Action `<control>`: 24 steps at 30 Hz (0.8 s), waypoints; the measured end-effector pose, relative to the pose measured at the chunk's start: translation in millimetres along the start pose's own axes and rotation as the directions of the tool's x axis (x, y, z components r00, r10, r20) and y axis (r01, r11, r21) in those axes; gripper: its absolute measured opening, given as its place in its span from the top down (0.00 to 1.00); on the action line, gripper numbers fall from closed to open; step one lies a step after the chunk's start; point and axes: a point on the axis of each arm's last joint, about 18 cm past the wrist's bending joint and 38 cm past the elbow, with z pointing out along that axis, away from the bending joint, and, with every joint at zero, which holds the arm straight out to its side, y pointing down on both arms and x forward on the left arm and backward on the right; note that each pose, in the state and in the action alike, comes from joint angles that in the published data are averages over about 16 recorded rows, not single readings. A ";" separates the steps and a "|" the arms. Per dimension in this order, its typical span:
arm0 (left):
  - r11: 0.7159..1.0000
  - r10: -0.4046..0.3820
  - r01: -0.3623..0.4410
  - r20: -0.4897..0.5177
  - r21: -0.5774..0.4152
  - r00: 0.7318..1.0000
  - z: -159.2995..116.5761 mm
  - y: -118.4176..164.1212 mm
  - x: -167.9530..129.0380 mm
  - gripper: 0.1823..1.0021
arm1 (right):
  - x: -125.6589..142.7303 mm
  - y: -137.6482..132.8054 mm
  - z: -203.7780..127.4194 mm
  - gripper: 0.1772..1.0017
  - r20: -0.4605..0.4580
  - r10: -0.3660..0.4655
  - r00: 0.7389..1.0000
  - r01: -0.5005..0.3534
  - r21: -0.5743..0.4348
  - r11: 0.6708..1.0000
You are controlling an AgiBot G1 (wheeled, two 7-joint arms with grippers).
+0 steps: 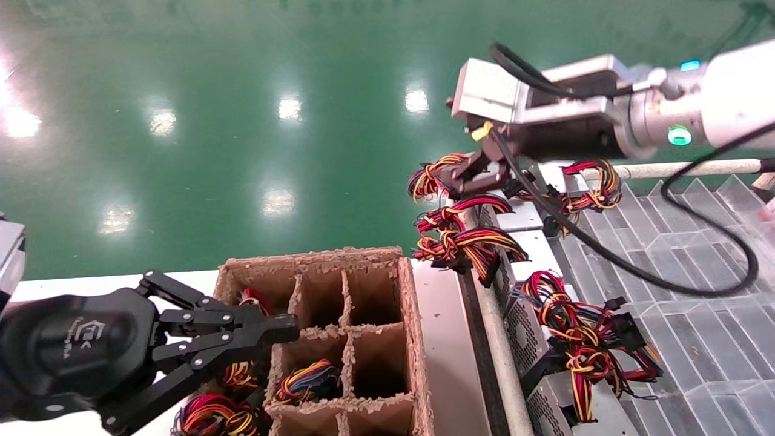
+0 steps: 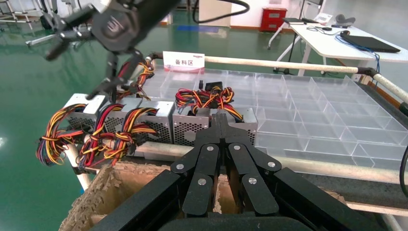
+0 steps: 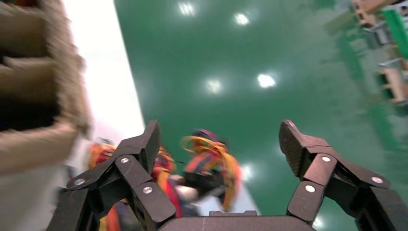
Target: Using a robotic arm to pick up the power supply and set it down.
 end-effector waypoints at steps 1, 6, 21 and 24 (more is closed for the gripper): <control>1.000 0.000 0.000 0.000 0.000 1.000 0.0 0.0 0.0 0.99 | -4.3 2.1 0.2 0.22 0.013 0.015 1.000 -0.015 0.010 1.000; 1.000 0.000 0.000 0.000 0.000 1.000 0.0 0.0 0.0 0.99 | -25.4 11.5 -1.1 0.13 0.077 0.083 0.994 -0.088 0.064 0.994; 1.000 0.000 0.000 0.000 0.000 1.000 0.0 0.0 0.0 0.95 | -82.0 31.8 -19.1 0.01 0.252 0.239 0.938 -0.295 0.215 0.931; 1.000 0.000 0.000 0.000 0.000 1.000 0.0 0.0 0.0 0.93 | -91.6 34.6 -25.0 0.00 0.282 0.260 0.923 -0.331 0.243 0.912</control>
